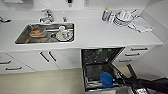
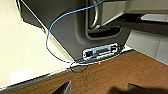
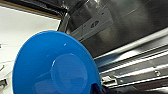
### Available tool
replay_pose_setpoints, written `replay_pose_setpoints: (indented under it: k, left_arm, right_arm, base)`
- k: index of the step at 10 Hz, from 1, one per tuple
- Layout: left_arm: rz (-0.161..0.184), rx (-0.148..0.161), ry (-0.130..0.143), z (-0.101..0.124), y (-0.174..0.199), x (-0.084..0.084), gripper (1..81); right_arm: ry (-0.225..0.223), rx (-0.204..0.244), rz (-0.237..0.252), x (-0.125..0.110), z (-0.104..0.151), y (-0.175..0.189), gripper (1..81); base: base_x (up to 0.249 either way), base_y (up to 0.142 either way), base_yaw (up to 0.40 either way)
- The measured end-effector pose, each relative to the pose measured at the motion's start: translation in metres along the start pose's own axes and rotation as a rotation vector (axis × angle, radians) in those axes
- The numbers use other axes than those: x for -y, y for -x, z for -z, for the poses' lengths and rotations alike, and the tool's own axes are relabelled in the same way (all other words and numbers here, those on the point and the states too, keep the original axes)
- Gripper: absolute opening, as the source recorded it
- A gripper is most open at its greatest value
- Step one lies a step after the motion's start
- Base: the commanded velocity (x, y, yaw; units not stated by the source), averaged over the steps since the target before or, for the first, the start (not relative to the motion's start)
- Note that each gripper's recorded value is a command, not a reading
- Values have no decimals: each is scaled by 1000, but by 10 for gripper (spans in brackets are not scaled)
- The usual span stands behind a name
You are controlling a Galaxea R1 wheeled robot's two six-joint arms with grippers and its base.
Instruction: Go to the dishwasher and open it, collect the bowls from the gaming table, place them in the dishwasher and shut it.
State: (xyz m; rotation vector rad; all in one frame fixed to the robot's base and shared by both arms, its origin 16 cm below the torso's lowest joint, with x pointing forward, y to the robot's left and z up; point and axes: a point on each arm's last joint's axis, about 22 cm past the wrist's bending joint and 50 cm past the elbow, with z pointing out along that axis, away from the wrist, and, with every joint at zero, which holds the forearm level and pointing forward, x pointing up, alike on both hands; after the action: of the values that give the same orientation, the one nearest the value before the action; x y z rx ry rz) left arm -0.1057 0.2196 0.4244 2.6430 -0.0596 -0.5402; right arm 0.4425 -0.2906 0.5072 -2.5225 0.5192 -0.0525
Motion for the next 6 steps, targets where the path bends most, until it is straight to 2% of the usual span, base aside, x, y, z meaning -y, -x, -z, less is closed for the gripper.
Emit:
replay_pose_setpoints:
  k: [3, 5, 6]
  left_arm:
    - [0, 2, 0, 0, 1, 0, 811]
    - [2, 6, 0, 0, 5, 0, 811]
    - [2, 6, 0, 0, 5, 0, 811]
  right_arm:
    - [-35, -30, 21, 36, 0, -31, 10]
    - [-50, -69, 35, 58, 8, -63, 10]
    - [-51, -91, 39, 65, 13, -79, 811]
  base:
    - [0, 0, 0]
    - [0, 0, 0]
    - [0, 0, 0]
